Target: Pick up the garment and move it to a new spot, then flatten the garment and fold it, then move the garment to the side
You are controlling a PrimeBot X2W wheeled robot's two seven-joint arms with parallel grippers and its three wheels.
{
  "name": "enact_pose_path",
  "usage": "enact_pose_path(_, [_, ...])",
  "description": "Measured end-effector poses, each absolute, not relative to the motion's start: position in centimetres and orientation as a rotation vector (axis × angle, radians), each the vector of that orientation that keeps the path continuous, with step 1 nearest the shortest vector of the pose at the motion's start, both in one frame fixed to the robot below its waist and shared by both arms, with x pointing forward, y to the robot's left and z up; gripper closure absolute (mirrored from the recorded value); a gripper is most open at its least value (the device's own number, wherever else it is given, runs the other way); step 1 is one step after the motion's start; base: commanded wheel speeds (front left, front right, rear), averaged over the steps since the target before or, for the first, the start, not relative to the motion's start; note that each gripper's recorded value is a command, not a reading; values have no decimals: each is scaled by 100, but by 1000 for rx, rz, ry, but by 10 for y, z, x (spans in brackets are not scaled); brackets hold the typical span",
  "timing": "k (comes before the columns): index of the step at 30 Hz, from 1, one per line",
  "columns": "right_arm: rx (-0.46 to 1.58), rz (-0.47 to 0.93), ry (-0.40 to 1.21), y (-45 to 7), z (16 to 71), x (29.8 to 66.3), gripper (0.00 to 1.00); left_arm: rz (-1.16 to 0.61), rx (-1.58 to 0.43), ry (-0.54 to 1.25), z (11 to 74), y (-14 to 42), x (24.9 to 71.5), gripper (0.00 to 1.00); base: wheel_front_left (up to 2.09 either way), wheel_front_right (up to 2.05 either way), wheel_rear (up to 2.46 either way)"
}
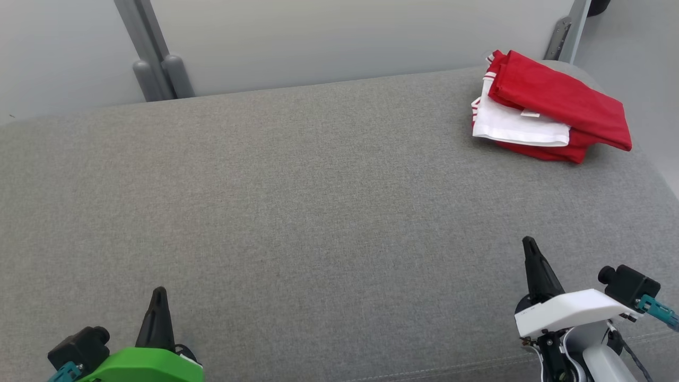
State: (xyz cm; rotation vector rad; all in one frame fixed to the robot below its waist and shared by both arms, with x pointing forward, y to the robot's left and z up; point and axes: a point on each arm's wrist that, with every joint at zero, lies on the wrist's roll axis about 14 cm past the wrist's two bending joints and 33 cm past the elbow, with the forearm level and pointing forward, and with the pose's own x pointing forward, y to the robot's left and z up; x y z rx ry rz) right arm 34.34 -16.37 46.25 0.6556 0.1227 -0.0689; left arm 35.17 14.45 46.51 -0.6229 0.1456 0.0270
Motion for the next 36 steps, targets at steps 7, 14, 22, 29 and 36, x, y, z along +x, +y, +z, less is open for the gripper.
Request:
enact_pose_path(7, [732,-84,132,-168,461,345,100,36,-710,159,464,148,353,100,0,0,0])
enact_pose_path(14, [823,-92,136,-172,461,347,100,48,-792,171,462,153,355,100,0,0,0])
enact_pose_path(22, [926,-105,145,-176,460,350,100,59,-903,181,460,156,356,100,0,0,0])
enact_pose_path(29, [1031,-111,144,-180,460,353,100,65,-1012,186,461,160,359,100,0,0,0])
enact_pose_path(36, [1121,-118,142,-184,461,356,100,69,-1100,180,462,164,361,100,0,0,0])
